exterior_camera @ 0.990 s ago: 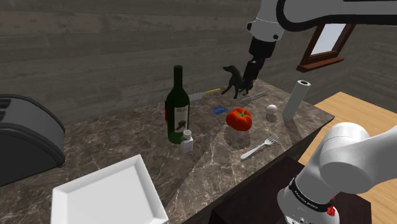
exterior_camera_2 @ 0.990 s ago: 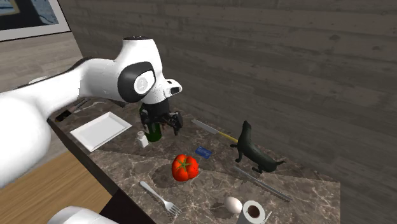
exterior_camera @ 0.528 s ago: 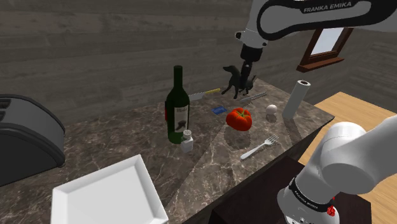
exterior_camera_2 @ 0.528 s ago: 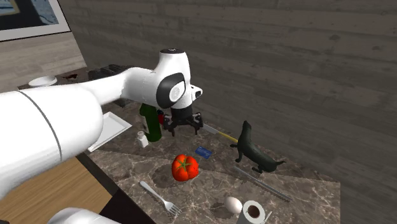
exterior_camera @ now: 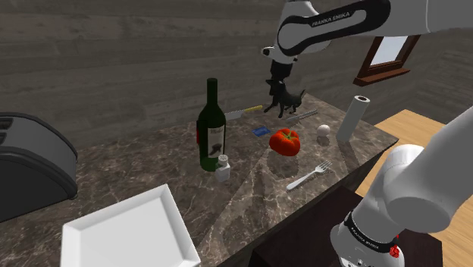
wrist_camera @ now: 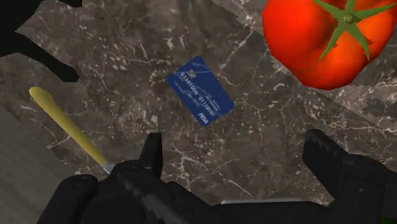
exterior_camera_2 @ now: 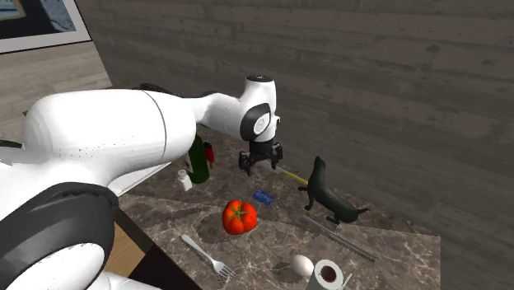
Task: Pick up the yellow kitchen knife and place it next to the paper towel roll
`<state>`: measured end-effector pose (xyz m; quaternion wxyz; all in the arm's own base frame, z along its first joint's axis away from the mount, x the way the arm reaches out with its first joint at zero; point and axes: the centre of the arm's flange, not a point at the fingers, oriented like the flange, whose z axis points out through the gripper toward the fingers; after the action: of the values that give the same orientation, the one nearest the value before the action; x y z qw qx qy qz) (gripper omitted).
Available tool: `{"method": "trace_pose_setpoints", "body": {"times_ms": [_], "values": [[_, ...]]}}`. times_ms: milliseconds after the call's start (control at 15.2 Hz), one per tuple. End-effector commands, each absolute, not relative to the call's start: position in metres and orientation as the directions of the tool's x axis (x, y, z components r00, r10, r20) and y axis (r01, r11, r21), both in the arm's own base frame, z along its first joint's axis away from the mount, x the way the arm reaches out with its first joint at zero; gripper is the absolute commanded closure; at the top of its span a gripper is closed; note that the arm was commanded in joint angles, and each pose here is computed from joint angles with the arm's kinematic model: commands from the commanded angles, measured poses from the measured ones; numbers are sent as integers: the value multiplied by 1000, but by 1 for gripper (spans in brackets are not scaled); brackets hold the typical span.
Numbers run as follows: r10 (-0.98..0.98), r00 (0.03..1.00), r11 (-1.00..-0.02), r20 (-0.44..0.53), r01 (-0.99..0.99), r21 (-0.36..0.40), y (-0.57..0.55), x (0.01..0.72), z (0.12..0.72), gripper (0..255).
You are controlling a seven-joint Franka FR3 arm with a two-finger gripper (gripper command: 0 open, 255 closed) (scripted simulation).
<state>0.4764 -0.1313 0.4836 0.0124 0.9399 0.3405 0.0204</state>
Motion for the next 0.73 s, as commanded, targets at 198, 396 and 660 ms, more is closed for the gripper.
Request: {"method": "trace_pose_setpoints", "body": {"times_ms": [198,396,660], "values": [[773,633,-634,25,773,28,-147,532,447,0],[838,545,-546,23,838,21,-152,568,427,0],[908,418,-418,21,908,12,-152,615,401,0]]}}
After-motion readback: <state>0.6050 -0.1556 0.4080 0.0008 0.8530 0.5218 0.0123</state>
